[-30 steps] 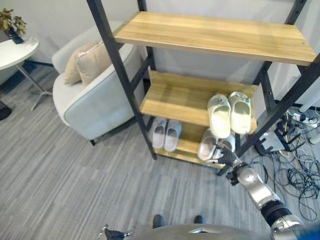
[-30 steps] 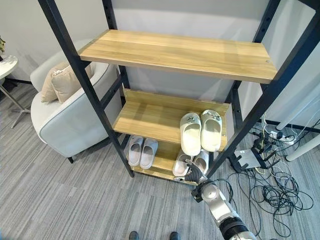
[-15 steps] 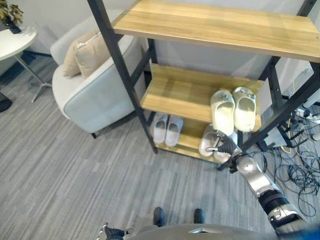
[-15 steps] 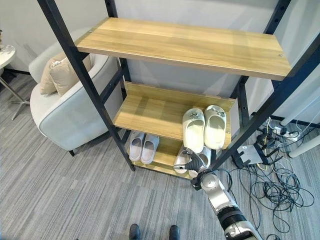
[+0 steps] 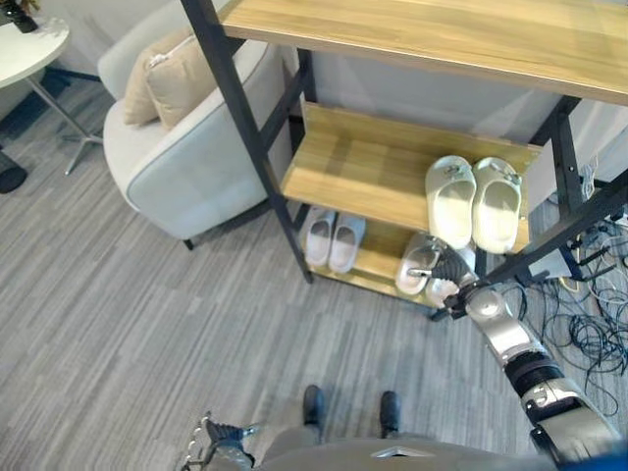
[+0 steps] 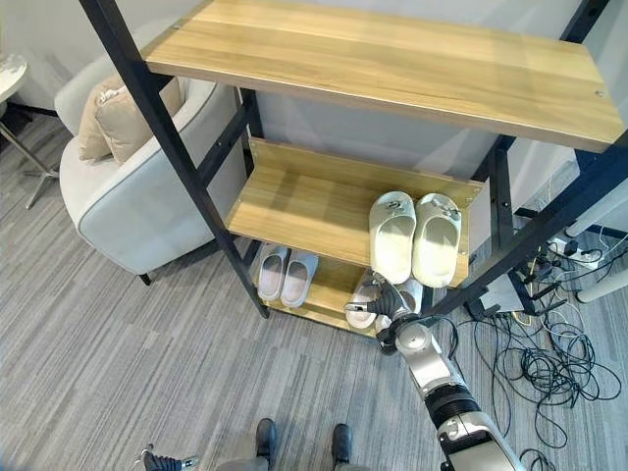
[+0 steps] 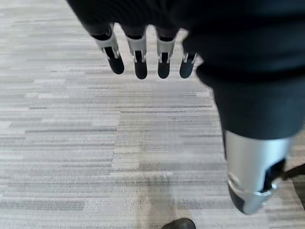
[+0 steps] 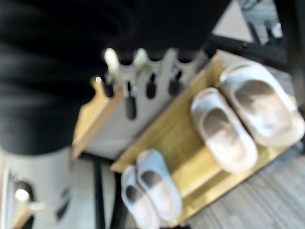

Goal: Arrange the slippers neatly on the shoe rack.

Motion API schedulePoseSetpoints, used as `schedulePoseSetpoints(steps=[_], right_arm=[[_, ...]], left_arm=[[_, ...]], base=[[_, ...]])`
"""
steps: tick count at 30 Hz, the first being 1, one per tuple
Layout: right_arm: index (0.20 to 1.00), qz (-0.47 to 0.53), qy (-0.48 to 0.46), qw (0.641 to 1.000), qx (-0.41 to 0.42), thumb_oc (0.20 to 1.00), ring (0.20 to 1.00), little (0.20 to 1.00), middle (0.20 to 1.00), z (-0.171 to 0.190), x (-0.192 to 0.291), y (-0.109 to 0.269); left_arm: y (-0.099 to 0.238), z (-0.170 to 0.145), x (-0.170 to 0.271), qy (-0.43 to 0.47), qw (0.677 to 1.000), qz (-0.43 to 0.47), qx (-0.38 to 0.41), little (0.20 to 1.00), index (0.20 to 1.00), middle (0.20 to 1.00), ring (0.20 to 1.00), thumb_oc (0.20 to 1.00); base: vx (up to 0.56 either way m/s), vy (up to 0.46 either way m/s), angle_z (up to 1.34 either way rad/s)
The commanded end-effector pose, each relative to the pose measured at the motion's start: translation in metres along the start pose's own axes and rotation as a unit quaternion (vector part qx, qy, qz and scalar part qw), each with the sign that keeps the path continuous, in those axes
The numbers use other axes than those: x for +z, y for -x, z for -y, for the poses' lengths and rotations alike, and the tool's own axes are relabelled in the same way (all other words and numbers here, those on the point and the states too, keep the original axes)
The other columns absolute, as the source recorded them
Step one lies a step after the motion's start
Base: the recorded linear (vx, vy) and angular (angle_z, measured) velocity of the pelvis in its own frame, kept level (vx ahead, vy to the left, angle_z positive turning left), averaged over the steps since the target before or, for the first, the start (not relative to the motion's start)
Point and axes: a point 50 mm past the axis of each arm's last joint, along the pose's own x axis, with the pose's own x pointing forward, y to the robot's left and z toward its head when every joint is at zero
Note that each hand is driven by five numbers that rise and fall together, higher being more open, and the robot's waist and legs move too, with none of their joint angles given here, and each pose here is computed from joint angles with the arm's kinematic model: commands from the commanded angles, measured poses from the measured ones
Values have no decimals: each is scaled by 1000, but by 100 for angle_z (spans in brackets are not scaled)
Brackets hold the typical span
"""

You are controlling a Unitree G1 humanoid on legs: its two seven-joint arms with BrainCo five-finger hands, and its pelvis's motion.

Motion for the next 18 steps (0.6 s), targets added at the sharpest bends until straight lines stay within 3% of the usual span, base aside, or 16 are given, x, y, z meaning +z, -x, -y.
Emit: schedulePoseSetpoints(steps=[1, 18], right_arm=[[1000, 54, -25, 997, -47, 1000, 1000, 1000, 1000, 15, 27, -11], [1000, 45, -70, 992, -92, 1000, 1000, 1000, 1000, 24, 22, -9]], left_arm=[[-6, -10, -3, -27, 999, -11, 32, 1000, 1000, 1000, 1000, 1000], [-12, -24, -18, -33, 998, -27, 48, 1000, 1000, 1000, 1000, 1000]], base=[[0, 0, 0], [0, 0, 0]])
